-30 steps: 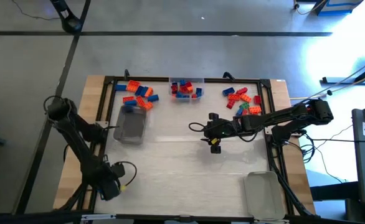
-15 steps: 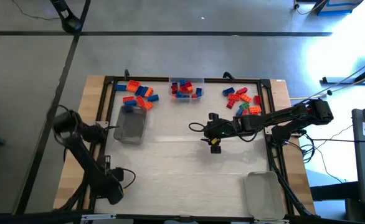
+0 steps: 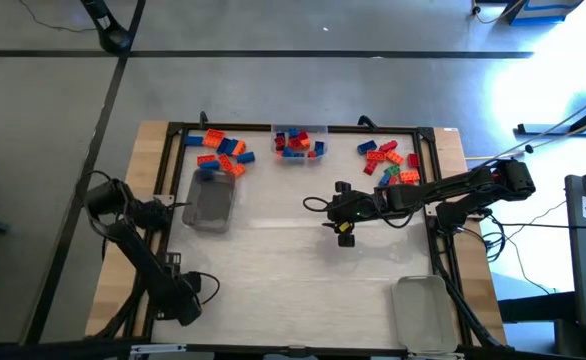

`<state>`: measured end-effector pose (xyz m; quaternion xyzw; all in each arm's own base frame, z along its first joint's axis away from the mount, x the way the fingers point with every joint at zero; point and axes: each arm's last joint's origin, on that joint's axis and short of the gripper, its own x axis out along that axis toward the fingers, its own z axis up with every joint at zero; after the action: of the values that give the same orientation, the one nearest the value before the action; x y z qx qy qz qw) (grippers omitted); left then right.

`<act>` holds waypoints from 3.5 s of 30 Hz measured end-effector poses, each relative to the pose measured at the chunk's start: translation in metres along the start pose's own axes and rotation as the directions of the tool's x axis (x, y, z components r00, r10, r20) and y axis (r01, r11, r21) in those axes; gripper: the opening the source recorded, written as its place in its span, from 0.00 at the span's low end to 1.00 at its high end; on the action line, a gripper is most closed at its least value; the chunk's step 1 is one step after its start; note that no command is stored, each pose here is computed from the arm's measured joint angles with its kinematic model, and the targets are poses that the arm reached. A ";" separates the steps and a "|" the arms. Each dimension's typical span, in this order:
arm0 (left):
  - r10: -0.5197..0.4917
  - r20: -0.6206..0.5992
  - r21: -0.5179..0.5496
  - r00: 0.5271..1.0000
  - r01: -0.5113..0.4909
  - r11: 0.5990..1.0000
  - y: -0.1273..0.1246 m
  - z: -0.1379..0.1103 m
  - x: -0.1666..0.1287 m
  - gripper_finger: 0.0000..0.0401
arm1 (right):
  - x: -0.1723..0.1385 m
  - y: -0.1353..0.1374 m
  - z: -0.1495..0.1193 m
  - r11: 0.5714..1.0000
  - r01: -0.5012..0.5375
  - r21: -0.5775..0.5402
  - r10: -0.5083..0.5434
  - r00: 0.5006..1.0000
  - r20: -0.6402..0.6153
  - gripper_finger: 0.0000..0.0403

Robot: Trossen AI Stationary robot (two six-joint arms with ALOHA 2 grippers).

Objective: Sort blocks by size
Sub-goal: Put the red block into the transparent bin, then put the blue 4 stud game piece into the transparent bin

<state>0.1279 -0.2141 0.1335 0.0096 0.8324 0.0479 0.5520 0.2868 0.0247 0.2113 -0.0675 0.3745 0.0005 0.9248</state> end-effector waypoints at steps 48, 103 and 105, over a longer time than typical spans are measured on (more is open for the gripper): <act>0.480 0.870 -0.481 0.113 -0.019 0.876 0.265 0.113 -0.163 0.32 | 0.001 -0.010 0.009 0.921 0.317 0.229 -0.341 0.937 0.072 0.48; -0.136 0.876 0.165 0.463 -0.022 0.986 0.124 0.017 -0.148 0.62 | 0.033 -0.017 0.014 0.966 0.203 0.157 -0.230 0.957 0.178 0.48; -0.164 0.837 0.165 0.523 0.045 0.985 0.105 0.009 -0.138 0.62 | 0.033 -0.016 0.014 0.967 0.200 0.156 -0.226 0.958 0.176 0.48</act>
<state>0.1860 -0.1182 0.2664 0.0157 0.4603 -0.0469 0.8864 0.3209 0.0085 0.2000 -0.0435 0.2728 -0.1185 0.9537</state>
